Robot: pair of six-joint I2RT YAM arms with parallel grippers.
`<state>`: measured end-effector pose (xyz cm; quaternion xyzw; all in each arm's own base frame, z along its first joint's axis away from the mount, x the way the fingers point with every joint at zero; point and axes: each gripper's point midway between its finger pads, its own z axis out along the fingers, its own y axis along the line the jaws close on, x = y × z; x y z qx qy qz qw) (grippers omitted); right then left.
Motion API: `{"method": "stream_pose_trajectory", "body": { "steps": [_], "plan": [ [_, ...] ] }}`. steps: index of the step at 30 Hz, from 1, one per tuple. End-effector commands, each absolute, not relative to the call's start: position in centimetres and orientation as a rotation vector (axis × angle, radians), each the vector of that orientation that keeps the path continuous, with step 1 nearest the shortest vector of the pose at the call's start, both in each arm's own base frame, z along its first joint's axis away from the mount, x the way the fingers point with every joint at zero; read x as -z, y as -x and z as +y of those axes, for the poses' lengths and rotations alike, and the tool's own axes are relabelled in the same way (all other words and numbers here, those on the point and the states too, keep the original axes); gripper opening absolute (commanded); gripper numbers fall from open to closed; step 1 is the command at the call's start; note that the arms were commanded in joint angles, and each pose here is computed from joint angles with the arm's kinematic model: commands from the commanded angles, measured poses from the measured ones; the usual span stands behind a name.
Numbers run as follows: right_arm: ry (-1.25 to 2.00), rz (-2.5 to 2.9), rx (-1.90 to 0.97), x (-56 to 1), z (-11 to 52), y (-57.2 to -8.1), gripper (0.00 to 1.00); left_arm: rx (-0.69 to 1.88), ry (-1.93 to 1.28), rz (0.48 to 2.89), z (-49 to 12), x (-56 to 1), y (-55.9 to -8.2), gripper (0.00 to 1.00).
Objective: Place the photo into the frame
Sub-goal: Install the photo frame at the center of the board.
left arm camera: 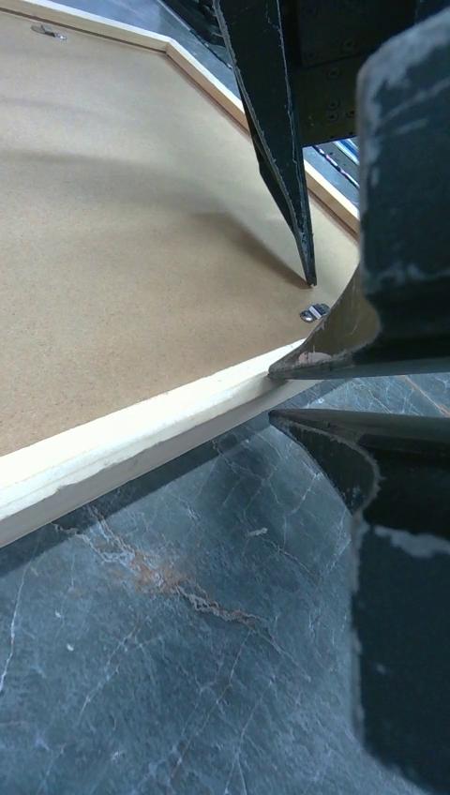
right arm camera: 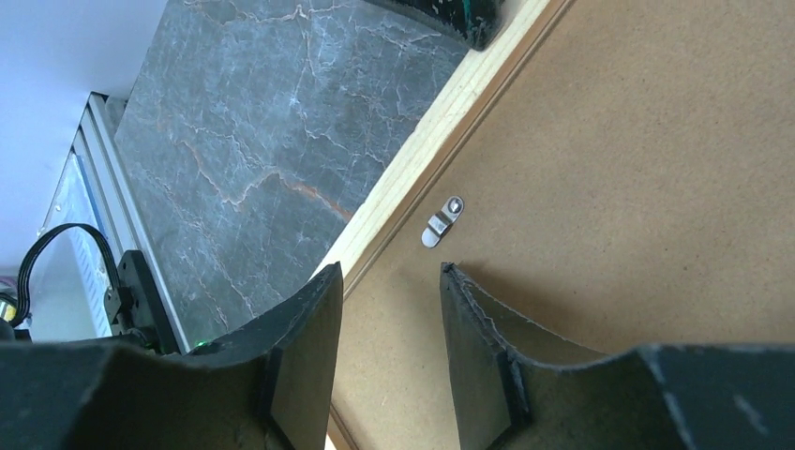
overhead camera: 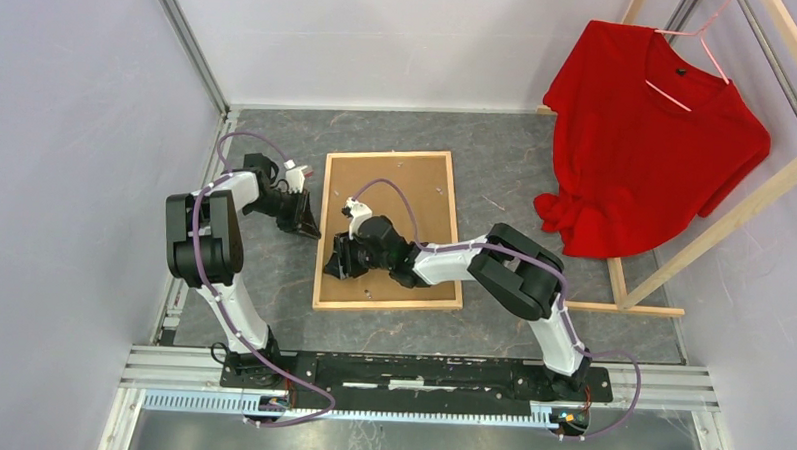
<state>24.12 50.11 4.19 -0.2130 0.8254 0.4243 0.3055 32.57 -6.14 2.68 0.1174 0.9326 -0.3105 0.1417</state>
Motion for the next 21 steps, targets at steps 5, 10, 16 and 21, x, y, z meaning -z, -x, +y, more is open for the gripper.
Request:
{"method": "stream_pose_trajectory", "body": {
  "steps": [5, 10, 16, 21],
  "plan": [
    [0.52, 2.138, -1.139, -4.9, 51.7, -25.6, 0.48, 0.8, -0.417, 2.709, -5.3, -1.6, -32.7, 0.23],
    [0.519, 2.143, -1.148, -4.7, 52.1, -25.5, 0.47, 0.8, -0.421, 2.711, -5.3, -1.5, -32.8, 0.23],
    [0.513, 2.147, -1.15, -4.5, 52.3, -25.7, 0.47, 0.798, -0.426, 2.706, -5.3, -1.6, -32.8, 0.23],
    [0.501, 2.153, -1.161, -4.3, 52.6, -25.7, 0.46, 0.796, -0.426, 2.706, -5.3, -1.6, -32.8, 0.22]
  ]
}}
